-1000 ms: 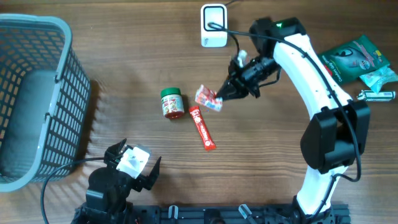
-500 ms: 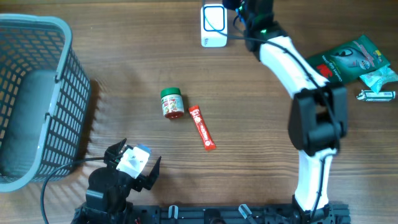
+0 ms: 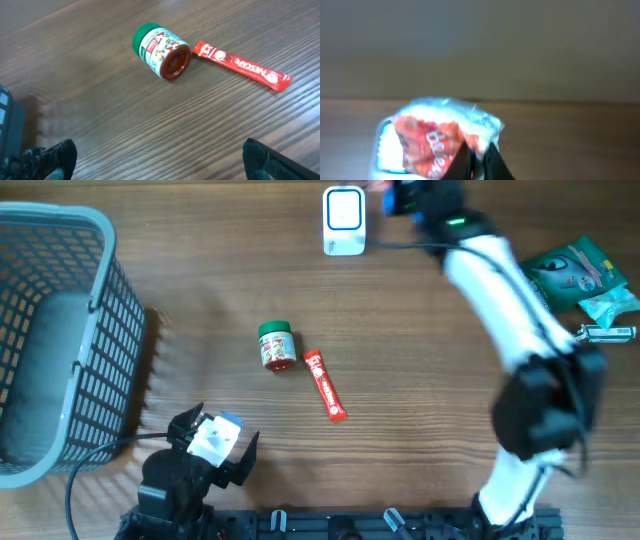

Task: Scan the item barcode
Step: 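Carry the Kleenex pack right and drop it onto the glove packet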

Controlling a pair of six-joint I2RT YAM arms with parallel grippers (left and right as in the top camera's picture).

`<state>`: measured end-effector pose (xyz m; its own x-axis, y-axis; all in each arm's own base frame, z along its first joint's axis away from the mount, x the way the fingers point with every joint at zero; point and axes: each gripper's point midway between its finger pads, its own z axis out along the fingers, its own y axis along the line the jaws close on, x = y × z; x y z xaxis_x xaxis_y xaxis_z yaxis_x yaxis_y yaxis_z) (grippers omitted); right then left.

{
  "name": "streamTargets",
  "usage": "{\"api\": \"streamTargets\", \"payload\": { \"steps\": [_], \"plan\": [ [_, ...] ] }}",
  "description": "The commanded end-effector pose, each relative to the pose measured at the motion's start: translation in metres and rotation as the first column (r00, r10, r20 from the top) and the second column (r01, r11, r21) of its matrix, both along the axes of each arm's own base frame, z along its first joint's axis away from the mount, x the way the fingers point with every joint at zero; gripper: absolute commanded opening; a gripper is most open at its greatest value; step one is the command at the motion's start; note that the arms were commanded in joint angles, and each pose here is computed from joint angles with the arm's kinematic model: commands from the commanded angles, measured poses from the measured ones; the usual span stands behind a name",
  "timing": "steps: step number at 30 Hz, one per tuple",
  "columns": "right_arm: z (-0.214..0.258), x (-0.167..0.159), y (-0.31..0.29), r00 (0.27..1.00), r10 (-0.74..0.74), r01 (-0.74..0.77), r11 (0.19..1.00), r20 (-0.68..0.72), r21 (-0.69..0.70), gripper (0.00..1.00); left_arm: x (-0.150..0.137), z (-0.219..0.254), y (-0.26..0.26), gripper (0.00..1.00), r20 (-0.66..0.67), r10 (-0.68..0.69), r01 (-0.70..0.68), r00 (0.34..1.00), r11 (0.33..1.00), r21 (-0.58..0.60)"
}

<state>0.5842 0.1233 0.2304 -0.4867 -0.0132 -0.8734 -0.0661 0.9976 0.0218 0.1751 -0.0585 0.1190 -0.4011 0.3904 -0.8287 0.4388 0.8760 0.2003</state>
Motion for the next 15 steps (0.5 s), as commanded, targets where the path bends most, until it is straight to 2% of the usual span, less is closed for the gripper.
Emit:
{"api": "streamTargets", "payload": {
  "steps": [1,3,6,7,9,11,12,13,14,15],
  "plan": [
    [0.034,-0.052,-0.180,0.901,-0.432,0.372,0.814,-0.038,-0.447,0.04,0.001,-0.001,0.001,1.00,0.006,-0.002,0.002,1.000,1.000,0.009],
    [-0.012,-0.079,-0.258,0.805,-0.560,0.416,0.768,-0.196,-0.487,0.05,0.001,-0.001,0.001,1.00,0.006,-0.002,0.001,1.000,1.000,0.009],
    [-0.086,-0.102,-0.330,0.708,-0.584,0.449,0.806,-0.397,-0.385,0.04,0.001,-0.001,0.001,1.00,0.006,-0.002,0.002,1.000,1.000,0.009],
    [-0.109,-0.118,-0.354,0.654,-0.604,0.468,0.796,-0.456,-0.383,0.04,0.001,-0.001,0.001,1.00,0.006,-0.002,0.001,1.000,1.000,0.009],
    [-0.121,-0.142,-0.389,0.586,-0.648,0.522,0.761,-0.487,-0.386,0.04,0.001,-0.001,0.001,1.00,0.006,-0.002,0.001,1.000,1.000,0.009],
    [-0.115,-0.150,-0.403,0.562,-0.679,0.571,0.732,-0.472,-0.372,0.04,0.001,-0.001,0.001,1.00,0.006,-0.002,0.002,1.000,1.000,0.009],
    [-0.112,-0.153,-0.407,0.558,-0.685,0.579,0.726,-0.468,-0.372,0.12,0.001,-0.001,0.001,1.00,0.006,-0.002,0.002,1.000,1.000,0.009],
    [-0.112,-0.154,-0.407,0.556,-0.685,0.578,0.726,-0.471,-0.373,0.67,0.001,-0.001,0.001,1.00,0.006,-0.002,0.002,1.000,1.000,0.009],
    [-0.108,-0.155,-0.403,0.563,-0.674,0.573,0.736,-0.479,-0.362,1.00,0.001,-0.001,0.001,1.00,0.006,-0.002,0.002,1.000,1.000,0.009],
    [-0.096,-0.145,-0.384,0.625,-0.602,0.546,0.792,-0.497,-0.274,1.00,0.001,-0.001,0.001,1.00,0.006,-0.002,0.001,1.000,1.000,0.009]
  ]
}}
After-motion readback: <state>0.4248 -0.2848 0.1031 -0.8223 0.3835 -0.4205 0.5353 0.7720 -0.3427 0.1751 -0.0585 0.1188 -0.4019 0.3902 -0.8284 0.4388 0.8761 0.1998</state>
